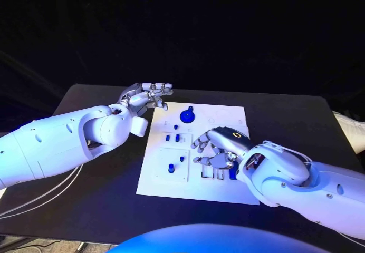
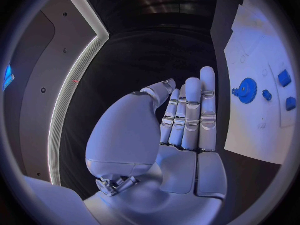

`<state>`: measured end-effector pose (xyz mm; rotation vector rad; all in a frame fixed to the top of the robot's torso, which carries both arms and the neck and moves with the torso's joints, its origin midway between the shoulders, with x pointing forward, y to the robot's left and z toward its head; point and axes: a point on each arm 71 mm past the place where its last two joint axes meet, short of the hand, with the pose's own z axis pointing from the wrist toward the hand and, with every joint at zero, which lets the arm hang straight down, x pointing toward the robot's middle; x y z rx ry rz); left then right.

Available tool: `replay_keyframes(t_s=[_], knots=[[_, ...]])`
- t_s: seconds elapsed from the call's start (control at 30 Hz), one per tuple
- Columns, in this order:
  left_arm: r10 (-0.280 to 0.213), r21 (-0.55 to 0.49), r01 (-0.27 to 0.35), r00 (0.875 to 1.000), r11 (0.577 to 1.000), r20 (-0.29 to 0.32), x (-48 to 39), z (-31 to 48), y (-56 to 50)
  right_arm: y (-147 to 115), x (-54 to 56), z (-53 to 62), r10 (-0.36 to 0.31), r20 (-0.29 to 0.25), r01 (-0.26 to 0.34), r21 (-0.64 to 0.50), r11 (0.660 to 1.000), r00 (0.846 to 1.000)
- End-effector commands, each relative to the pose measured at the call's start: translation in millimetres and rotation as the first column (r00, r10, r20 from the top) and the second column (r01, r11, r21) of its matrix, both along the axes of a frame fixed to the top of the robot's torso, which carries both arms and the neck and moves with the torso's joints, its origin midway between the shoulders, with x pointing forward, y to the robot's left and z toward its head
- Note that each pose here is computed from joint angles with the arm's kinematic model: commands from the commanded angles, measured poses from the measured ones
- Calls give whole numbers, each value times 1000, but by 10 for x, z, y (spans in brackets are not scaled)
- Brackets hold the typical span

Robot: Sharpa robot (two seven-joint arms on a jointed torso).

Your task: Assemble the parts on the task board

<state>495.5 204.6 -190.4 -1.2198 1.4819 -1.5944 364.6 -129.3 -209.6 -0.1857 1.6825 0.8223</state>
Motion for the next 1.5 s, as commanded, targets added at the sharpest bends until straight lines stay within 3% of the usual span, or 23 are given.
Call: replay_keyframes(t_s=[0.03,0.23,0.33,0.53,1.5], knots=[[-15,-4,15,1000,1000,5,-13,9,-8,-267,17,8,-121,-144,130,62,990,982],[-14,-3,14,1000,1000,4,-28,9,10,-717,3,-30,-276,-174,272,-48,961,945],[-15,-2,15,1000,1000,3,-31,6,11,-840,-28,-60,-325,-170,311,-100,945,930],[-17,-2,17,1000,1000,0,-32,-9,11,-948,-66,-105,-373,-141,344,-190,919,917],[-20,-2,20,1000,1000,-9,-39,-50,13,-838,-95,-403,-342,-177,276,-317,907,923]])
